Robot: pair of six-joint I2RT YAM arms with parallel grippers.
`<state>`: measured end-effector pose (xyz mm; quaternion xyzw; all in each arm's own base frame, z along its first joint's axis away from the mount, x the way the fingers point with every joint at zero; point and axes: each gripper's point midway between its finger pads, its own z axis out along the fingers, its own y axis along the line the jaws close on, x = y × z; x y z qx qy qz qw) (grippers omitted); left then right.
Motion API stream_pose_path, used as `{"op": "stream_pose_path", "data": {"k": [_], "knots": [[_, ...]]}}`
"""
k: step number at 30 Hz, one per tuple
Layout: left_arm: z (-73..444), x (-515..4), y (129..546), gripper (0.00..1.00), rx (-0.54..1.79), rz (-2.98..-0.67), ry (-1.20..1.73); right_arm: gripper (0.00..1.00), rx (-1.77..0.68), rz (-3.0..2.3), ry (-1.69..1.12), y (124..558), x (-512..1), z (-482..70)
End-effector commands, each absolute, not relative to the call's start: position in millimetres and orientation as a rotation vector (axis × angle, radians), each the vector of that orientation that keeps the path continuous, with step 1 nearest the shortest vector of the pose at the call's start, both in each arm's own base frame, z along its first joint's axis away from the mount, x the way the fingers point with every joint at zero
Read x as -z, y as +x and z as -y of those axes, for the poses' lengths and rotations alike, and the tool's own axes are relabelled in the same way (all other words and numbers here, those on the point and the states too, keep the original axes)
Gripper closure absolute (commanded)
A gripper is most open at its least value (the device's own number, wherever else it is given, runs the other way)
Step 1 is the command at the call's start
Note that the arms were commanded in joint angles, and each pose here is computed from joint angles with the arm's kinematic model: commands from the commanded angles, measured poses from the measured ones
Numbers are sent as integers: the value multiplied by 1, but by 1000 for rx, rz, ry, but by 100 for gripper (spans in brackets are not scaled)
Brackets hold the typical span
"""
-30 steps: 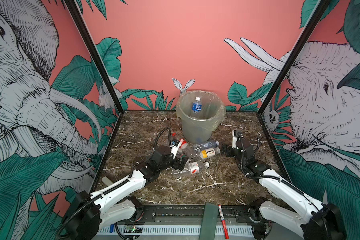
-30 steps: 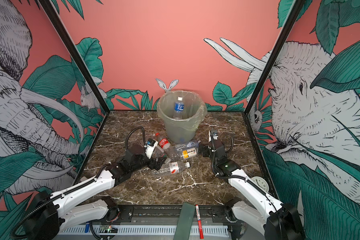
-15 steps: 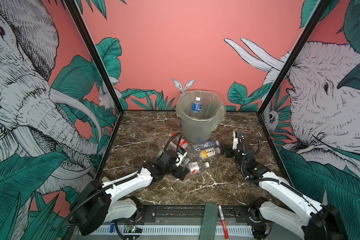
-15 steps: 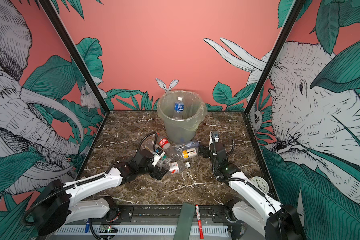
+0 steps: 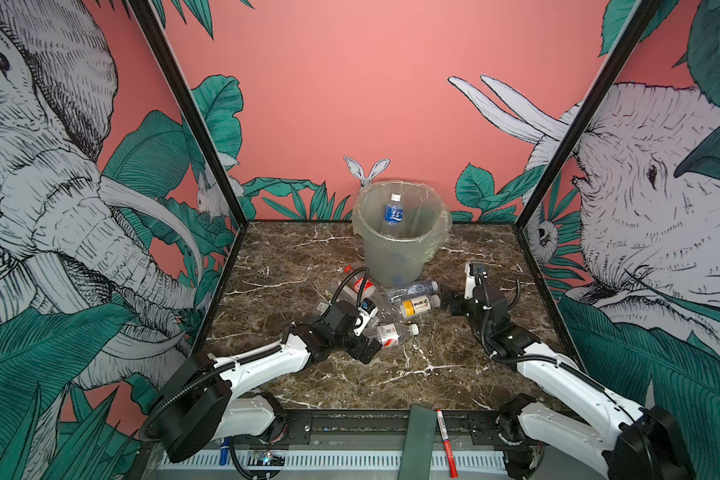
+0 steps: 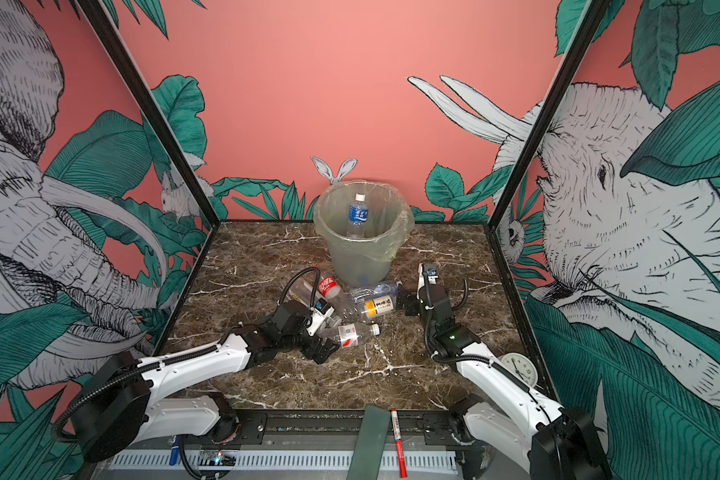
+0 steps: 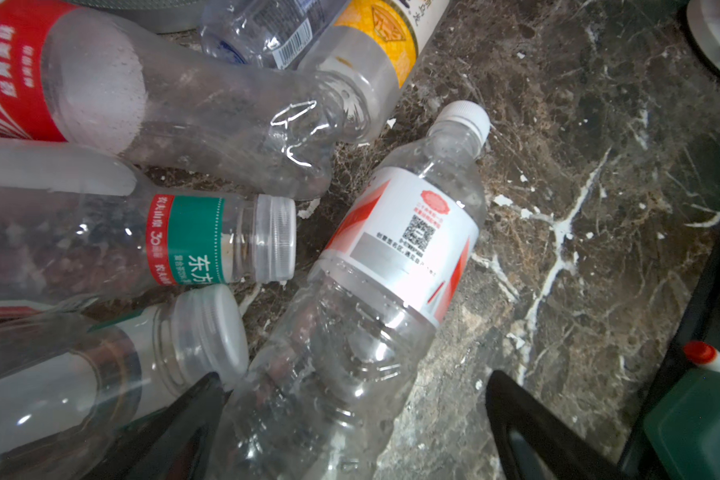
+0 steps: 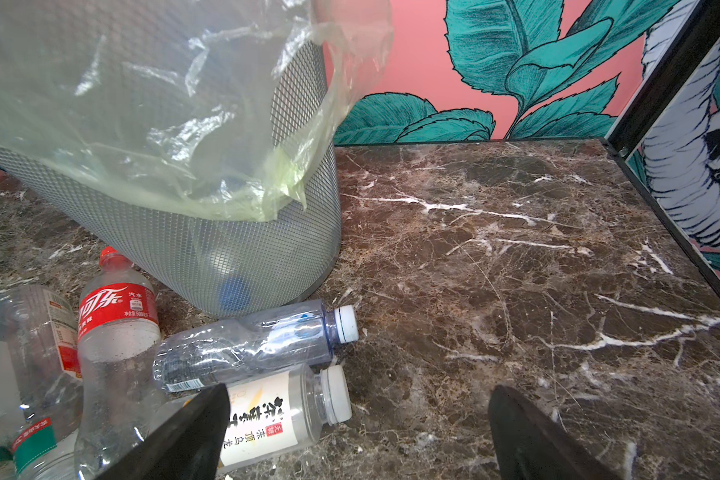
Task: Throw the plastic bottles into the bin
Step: 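Lower the right gripper beside the bin while the left gripper moves toward the white-labeled bottle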
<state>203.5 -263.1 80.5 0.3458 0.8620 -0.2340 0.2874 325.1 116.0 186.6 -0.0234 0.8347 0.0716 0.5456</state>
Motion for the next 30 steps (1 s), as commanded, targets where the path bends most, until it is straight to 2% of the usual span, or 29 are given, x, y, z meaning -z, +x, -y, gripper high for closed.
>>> {"op": "stream_pose_path", "data": {"k": [1,7,19,30], "knots": [[264,-78,195,0,652,-2308,936,1,-187,-1949,-42,329,-198,-118],[264,-75,187,0,672,-2319,933,1,-196,-1945,-39,329,-197,-118],[272,-72,184,0,516,-2321,1011,1,-206,-1944,-40,329,-199,-120],[285,-68,197,8,368,-2299,1082,1,-199,-1955,-45,330,-196,-120]]}}
